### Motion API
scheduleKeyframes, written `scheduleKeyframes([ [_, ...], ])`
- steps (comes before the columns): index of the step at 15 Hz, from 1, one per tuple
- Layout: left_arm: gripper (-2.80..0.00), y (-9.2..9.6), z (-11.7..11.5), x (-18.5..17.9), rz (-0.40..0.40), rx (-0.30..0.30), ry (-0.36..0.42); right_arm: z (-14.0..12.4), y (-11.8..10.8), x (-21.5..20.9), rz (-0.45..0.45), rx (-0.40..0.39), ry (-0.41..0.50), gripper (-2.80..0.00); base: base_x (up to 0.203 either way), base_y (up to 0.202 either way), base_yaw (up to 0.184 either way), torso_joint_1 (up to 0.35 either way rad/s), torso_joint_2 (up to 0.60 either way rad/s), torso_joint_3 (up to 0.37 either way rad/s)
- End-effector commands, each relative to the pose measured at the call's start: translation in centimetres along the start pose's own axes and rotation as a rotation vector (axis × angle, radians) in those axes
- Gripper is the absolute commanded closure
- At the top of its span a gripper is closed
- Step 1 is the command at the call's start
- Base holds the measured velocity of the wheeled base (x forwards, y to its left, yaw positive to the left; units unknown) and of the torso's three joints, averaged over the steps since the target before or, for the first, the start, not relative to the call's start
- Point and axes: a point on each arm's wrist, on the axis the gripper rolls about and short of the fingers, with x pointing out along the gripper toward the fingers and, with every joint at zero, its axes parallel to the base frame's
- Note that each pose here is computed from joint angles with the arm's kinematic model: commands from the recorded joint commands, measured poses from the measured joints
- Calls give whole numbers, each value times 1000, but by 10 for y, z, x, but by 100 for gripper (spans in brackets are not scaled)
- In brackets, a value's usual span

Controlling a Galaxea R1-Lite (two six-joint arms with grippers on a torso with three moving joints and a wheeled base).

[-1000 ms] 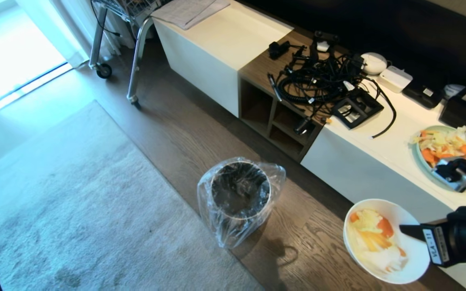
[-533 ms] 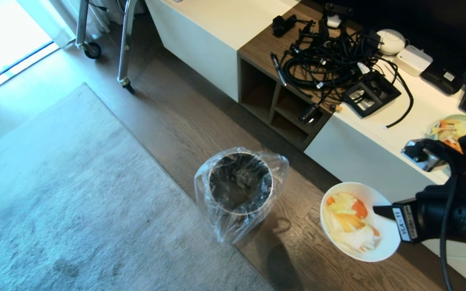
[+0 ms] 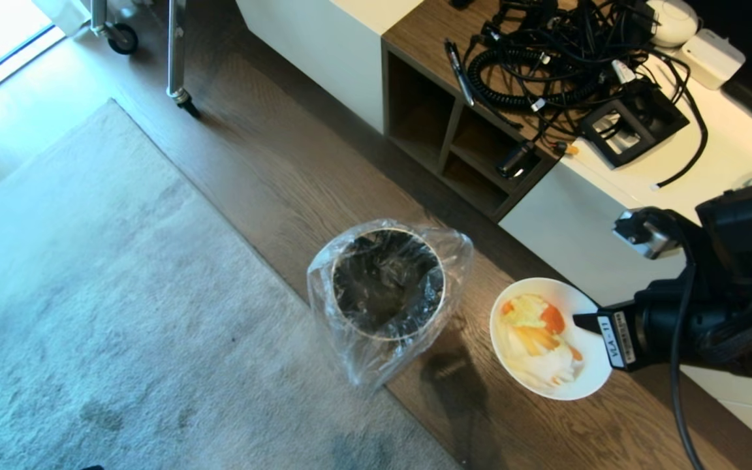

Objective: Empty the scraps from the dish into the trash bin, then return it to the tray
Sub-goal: Move the bowl over the trash can

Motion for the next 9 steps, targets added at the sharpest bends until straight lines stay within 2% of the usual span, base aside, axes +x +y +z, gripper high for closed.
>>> scheduleKeyframes([
  [1, 0, 0, 0, 0, 1, -1, -1, 2, 2, 1, 6, -3, -2, 0, 0, 0, 0, 2, -2, -202],
  [4, 0, 0, 0, 0, 1, 0, -1, 4, 3, 2, 3, -6, -7, 0, 0, 0, 0, 4, 2, -185],
  [6, 0, 0, 0, 0, 1, 1, -1, 13, 7, 5, 11, -8, -28, 0, 0, 0, 0, 7, 3, -71],
  [9, 0, 0, 0, 0, 1, 1, -1, 29, 26, 13, 9, -37, -58, 0, 0, 0, 0, -1, 1, -9],
])
